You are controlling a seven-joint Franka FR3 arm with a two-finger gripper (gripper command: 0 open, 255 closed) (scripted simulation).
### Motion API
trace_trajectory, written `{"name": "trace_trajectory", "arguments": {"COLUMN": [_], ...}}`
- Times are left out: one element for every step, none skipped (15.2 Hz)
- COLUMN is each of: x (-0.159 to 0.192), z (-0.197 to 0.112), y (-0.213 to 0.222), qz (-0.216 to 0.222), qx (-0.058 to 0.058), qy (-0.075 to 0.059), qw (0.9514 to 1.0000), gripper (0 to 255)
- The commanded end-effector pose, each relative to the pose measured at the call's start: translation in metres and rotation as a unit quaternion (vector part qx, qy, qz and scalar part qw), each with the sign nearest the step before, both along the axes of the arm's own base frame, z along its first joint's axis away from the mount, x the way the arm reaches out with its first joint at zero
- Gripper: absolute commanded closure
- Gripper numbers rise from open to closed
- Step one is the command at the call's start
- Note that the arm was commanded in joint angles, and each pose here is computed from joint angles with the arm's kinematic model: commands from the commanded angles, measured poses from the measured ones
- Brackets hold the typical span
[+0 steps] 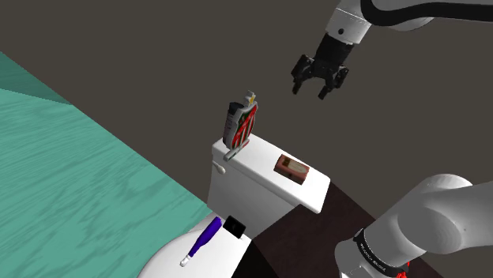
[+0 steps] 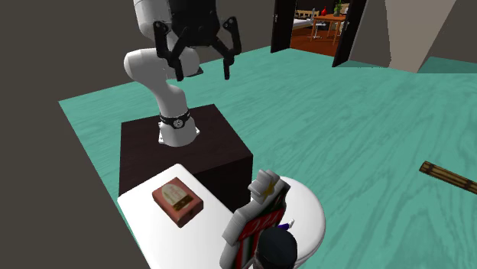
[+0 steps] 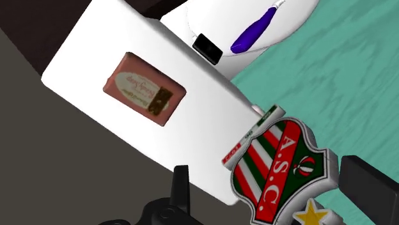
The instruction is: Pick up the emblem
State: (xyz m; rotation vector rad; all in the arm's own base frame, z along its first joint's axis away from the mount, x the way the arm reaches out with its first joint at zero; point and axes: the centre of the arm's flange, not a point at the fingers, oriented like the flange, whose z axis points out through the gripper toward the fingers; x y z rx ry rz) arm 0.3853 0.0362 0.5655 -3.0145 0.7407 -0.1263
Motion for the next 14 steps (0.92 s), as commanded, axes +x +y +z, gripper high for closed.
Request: {"name": "trace_trajectory", "arguments": {"x": [0.023,0.035,0.047,0.060,0.072,0.085,0.098,0.111,0.125,0.138,0.151,0.164,0.178,0.191], "z": [-0.007,-0.010,-0.013,-0.017,-0.020,-0.023,-0.026,-0.030,-0.033,-0.036,-0.040,-0.043,-0.046,-0.050], "y": [0.017,0.023,0.028,0.033,0.037,0.041,0.044,0.047,0.048,0.050,0.050,0.050,0.050,0.048], "qz": [-0.049,-0.071,-0.094,-0.117,-0.139,-0.161,-0.184,-0.206,-0.228,-0.250,-0.272,-0.294,-0.315,-0.337], "qx": [-0.002,-0.004,-0.005,-0.007,-0.008,-0.010,-0.012,-0.013,-0.015,-0.016,-0.018,-0.019,-0.021,-0.022], "qy": [0.000,0.001,0.001,0.001,0.001,0.002,0.002,0.002,0.003,0.003,0.003,0.004,0.004,0.004], "qw": [0.9988,0.9974,0.9956,0.9932,0.9903,0.9868,0.9829,0.9784,0.9735,0.9680,0.9621,0.9556,0.9487,0.9413], "gripper": [0,0,0,0,0,0,0,0,0,0,0,0,0,0]}}
